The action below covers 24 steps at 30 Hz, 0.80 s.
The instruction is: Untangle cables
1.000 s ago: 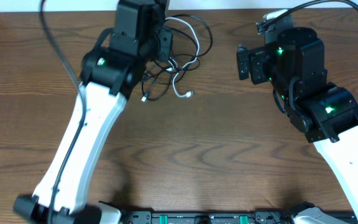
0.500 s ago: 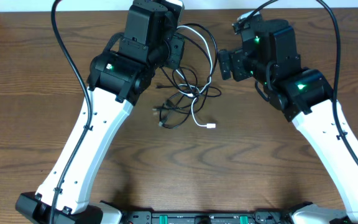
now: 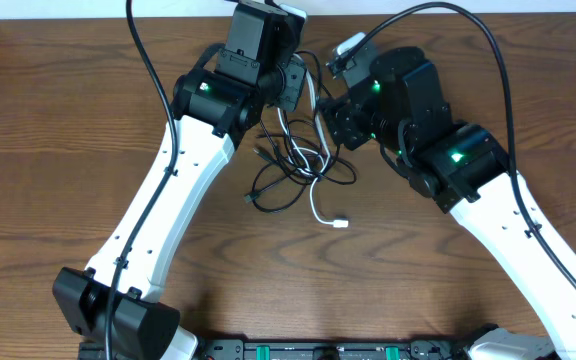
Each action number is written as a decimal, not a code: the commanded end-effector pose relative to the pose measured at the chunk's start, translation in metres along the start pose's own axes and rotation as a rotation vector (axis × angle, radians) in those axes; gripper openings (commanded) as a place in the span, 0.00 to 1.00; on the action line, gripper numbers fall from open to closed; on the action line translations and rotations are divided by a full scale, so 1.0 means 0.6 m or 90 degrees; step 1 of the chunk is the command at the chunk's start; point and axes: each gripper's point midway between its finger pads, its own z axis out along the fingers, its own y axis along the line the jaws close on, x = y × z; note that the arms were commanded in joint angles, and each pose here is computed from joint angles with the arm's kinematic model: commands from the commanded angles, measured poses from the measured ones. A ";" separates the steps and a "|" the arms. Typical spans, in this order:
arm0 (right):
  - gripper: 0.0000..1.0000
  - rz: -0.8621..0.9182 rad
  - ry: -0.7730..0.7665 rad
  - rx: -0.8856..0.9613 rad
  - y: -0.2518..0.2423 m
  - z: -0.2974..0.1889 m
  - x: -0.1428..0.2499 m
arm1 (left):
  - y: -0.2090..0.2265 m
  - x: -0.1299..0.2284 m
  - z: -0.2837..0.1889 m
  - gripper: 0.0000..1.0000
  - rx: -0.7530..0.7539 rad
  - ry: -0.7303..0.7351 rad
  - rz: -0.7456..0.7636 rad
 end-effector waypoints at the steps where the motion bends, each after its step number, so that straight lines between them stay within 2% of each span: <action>1: 0.54 -0.009 -0.016 0.021 -0.009 -0.020 -0.013 | 0.005 -0.004 -0.004 0.07 -0.009 -0.009 0.010; 3: 0.43 -0.009 -0.013 0.020 -0.008 -0.020 -0.011 | 0.005 -0.005 -0.005 0.07 -0.008 -0.009 0.010; 4: 0.42 -0.009 -0.011 0.020 -0.009 -0.020 -0.010 | 0.005 -0.005 -0.006 0.08 -0.008 -0.010 0.010; 6: 0.54 -0.009 -0.007 0.020 -0.008 -0.019 -0.007 | 0.005 -0.011 -0.016 0.08 -0.008 -0.020 0.009; 8: 0.63 -0.009 -0.004 0.020 -0.009 -0.019 -0.005 | 0.005 -0.020 -0.031 0.07 -0.008 -0.037 0.009; 11: 0.68 -0.009 0.003 0.020 -0.009 -0.014 0.000 | 0.004 -0.033 -0.057 0.07 -0.004 -0.062 0.008; 15: 0.66 -0.010 0.020 0.019 -0.008 0.002 0.010 | 0.005 -0.043 -0.091 0.07 -0.003 -0.087 0.007; 17: 0.62 -0.010 0.029 0.019 -0.008 0.011 0.016 | 0.005 -0.042 -0.102 0.07 -0.002 -0.089 0.007; 24: 0.58 -0.011 0.056 0.018 -0.007 0.040 0.034 | 0.004 -0.036 -0.111 0.07 -0.002 -0.083 0.008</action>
